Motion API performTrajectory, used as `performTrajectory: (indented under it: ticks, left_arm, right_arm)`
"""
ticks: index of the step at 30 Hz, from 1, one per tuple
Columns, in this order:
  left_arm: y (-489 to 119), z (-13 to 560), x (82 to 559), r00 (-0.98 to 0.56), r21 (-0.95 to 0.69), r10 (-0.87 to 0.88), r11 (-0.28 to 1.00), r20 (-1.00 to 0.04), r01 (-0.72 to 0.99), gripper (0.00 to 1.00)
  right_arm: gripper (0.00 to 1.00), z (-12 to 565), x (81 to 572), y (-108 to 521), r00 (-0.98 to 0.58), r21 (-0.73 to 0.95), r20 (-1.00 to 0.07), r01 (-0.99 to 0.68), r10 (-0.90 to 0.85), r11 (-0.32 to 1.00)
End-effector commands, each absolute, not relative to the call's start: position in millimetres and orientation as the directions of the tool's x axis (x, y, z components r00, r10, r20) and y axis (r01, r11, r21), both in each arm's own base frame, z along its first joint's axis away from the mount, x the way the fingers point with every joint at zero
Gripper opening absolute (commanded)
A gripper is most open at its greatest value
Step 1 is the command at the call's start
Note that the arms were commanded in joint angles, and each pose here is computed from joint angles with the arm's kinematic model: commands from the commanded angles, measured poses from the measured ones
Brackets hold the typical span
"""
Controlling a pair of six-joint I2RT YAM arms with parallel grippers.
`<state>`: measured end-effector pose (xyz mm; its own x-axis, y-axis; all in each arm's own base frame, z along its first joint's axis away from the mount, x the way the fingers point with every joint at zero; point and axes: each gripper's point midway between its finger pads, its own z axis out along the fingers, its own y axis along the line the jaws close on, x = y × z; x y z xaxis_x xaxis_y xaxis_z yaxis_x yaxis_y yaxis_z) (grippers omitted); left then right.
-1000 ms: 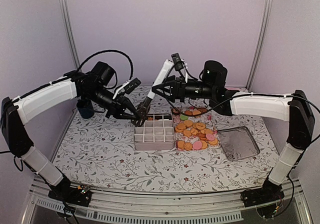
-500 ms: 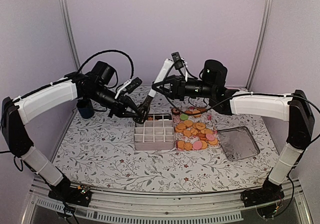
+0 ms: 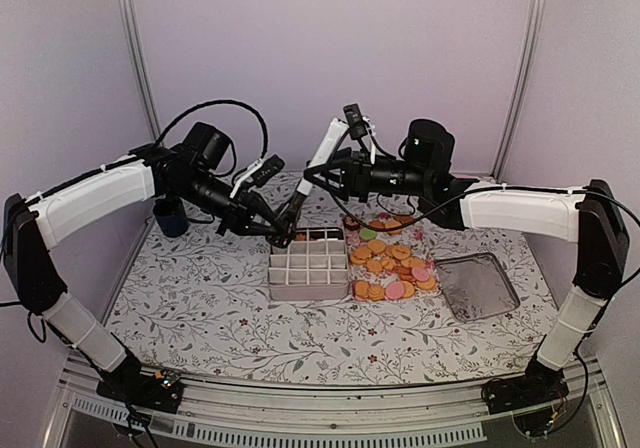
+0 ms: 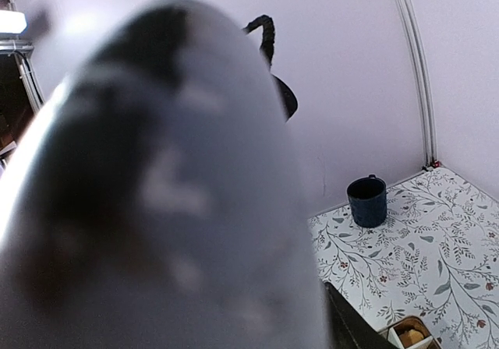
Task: Pack the cookies
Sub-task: Pass from the left arm to the right
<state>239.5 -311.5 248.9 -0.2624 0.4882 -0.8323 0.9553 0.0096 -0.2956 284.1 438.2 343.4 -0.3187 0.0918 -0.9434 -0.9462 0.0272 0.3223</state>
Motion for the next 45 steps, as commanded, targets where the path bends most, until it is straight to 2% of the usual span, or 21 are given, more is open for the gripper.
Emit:
performTrajectory:
  ticks: [1,6,10,12,13,16,19,20,21,23,25,35,45]
  left_arm:
    - [-311.6,251.1,243.2,-0.264,-0.291,0.485,0.02,-0.834,0.956,0.0]
    - [-312.8,251.3,244.5,-0.27,-0.297,0.483,0.02,-0.833,0.955,0.0]
    - [-312.3,248.5,247.2,-0.269,-0.29,0.489,0.035,-0.829,0.956,0.0]
    - [-311.4,245.3,249.2,-0.273,-0.287,0.498,0.05,-0.823,0.956,0.0]
    - [-310.8,243.2,251.2,-0.278,-0.287,0.503,0.061,-0.818,0.956,0.07]
    - [-308.0,238.5,255.6,-0.29,-0.286,0.513,0.088,-0.808,0.954,0.36]
    - [-302.7,236.4,259.1,-0.302,-0.285,0.511,0.114,-0.804,0.952,0.56]
    - [-299.9,235.3,260.5,-0.309,-0.286,0.509,0.124,-0.804,0.95,0.58]
    - [-296.1,234.7,262.4,-0.316,-0.286,0.504,0.137,-0.804,0.948,0.65]
    - [-286.9,232.2,268.8,-0.333,-0.285,0.493,0.173,-0.803,0.943,0.85]
    - [-275.0,231.4,279.1,-0.354,-0.28,0.481,0.22,-0.802,0.934,0.98]
    - [-189.0,218.4,347.6,-0.488,-0.185,0.445,0.567,-0.751,0.803,0.99]
    - [-139.2,217.7,372.6,-0.546,-0.182,0.364,0.683,-0.755,0.707,0.99]
  right_arm:
    - [0.52,368.0,265.1,438.0,-0.267,0.264,-0.958,-0.964,0.106,-0.041]
    - [0.46,369.9,264.1,440.3,-0.27,0.265,-0.957,-0.962,0.104,-0.062]
    - [0.33,369.5,265.6,439.9,-0.275,0.271,-0.956,-0.961,0.106,-0.051]
    - [0.3,367.8,268.2,438.1,-0.271,0.27,-0.956,-0.963,0.11,-0.025]
    - [0.3,367.7,269.0,436.7,-0.265,0.265,-0.958,-0.964,0.112,-0.014]
    - [0.29,366.1,274.0,431.6,-0.256,0.26,-0.96,-0.965,0.11,0.028]
    - [0.27,367.7,280.2,424.6,-0.236,0.246,-0.965,-0.966,0.115,0.077]
    - [0.27,366.6,282.9,421.7,-0.231,0.242,-0.966,-0.965,0.113,0.096]
    - [0.26,366.9,285.2,418.4,-0.228,0.24,-0.967,-0.964,0.113,0.112]
    - [0.26,366.5,289.3,411.2,-0.217,0.232,-0.97,-0.962,0.109,0.143]
    - [0.27,364.5,294.8,403.2,-0.204,0.219,-0.974,-0.958,0.099,0.185]
    - [0.33,323.2,334.4,358.5,-0.135,0.103,-0.991,-0.857,-0.027,0.505]
    - [0.32,276.4,375.0,335.1,-0.139,0.021,-0.982,-0.75,-0.127,0.661]
